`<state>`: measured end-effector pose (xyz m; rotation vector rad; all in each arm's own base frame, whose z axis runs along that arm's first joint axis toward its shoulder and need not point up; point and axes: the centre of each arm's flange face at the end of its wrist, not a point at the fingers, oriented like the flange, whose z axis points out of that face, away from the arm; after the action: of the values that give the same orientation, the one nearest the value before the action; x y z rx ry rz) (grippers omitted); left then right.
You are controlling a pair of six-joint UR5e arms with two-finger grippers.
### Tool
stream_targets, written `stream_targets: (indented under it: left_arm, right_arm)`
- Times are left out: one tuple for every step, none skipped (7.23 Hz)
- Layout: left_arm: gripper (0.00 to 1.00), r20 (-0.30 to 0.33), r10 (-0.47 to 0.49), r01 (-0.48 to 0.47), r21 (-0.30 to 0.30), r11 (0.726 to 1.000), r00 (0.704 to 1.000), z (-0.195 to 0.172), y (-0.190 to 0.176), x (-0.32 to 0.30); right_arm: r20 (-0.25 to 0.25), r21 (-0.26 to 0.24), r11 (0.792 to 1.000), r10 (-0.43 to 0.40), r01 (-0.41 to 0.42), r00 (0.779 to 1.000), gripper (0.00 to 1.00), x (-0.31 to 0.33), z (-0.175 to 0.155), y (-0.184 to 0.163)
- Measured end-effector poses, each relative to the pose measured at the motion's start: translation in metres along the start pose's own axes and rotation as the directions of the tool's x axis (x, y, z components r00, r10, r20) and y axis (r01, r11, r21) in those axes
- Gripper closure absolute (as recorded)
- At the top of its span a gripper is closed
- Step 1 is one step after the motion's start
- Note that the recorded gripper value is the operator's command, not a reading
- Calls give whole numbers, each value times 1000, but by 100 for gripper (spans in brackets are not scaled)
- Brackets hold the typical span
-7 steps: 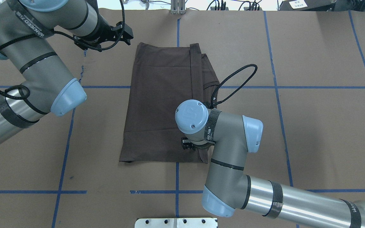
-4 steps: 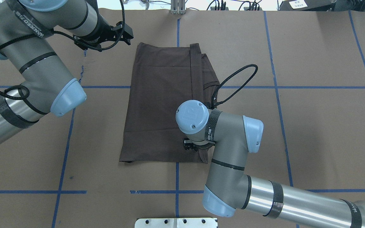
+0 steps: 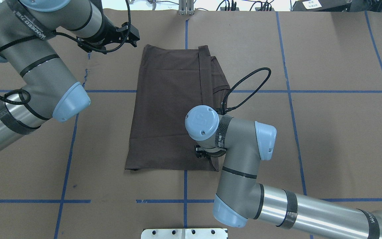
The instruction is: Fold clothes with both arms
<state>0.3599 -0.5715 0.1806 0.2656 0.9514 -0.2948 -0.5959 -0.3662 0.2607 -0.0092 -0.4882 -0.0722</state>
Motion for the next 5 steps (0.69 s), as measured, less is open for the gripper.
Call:
stream_targets:
  left_arm:
    - [0, 0, 0, 0, 0, 1000, 1000, 0, 0, 0]
    - [0, 0, 0, 0, 0, 1000, 1000, 0, 0, 0]
    - [0, 0, -1, 1, 0, 1000, 1000, 0, 0, 0]
    - [0, -2, -2, 2, 1, 1000, 1000, -1, 0, 1]
    - [0, -4, -4, 4, 1, 1000, 1000, -2, 0, 2]
  right_arm:
    - [-9, -2, 1000, 3, -3, 1000, 0, 3, -1, -2]
    - [-17, -3, 1000, 7, -7, 1000, 0, 6, -3, -3]
    - [-25, -5, 1000, 11, -11, 1000, 0, 10, -5, -4]
    - [-34, -7, 1000, 15, -16, 999, 0, 14, -3, -4]
    - [-45, -8, 1000, 23, -24, 999, 0, 21, 2, -7]
